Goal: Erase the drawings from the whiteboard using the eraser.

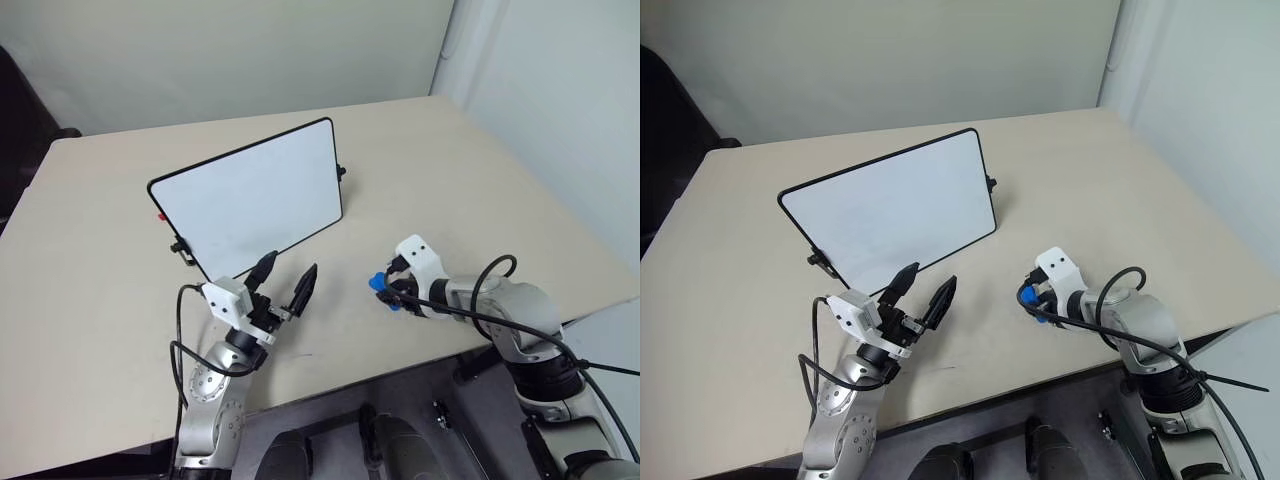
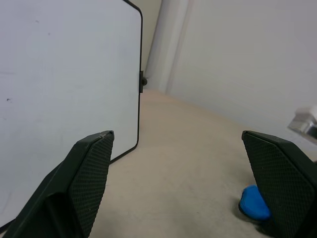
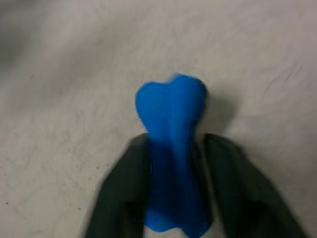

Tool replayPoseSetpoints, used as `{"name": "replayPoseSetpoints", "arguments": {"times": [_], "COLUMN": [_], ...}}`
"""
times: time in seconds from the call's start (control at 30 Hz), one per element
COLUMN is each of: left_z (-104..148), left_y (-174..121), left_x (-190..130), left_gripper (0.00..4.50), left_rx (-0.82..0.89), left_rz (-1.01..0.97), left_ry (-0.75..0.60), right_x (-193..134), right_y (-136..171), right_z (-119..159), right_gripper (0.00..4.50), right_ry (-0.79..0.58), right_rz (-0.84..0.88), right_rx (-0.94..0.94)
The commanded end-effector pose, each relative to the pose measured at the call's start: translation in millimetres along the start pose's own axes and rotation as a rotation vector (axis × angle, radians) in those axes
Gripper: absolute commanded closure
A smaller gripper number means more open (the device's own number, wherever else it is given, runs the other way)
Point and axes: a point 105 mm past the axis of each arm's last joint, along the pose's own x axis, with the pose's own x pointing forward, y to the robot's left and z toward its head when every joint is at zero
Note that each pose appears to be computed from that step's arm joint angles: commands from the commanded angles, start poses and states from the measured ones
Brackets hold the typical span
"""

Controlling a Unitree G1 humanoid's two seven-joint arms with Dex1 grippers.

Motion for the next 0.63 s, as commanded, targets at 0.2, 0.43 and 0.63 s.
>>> {"name": "replayPoseSetpoints", "arguments": {"times": [0.2, 0.43, 0.63], "left_z": [9, 10, 11], "left_y": [-2, -4, -2], "left_x": [0, -1, -3], "left_gripper": [0.0, 0.0, 0.0], "left_rx": [0.021, 0.016, 0.005], "left_rz": [-0.001, -0.006, -0.008], "left_ry": [-0.033, -0.034, -0.036], "right_x": [-36, -60, -61], "right_y": [-29, 0, 16], "right_z": [42, 68, 67], "right_gripper": [0.67, 0.67, 0.67], "right_ry": [-0.383, -0.729, -0.8], "right_rz": [-0.059, 0.083, 0.165], "right_rx": [-0.12, -0.127, -0.09]}}
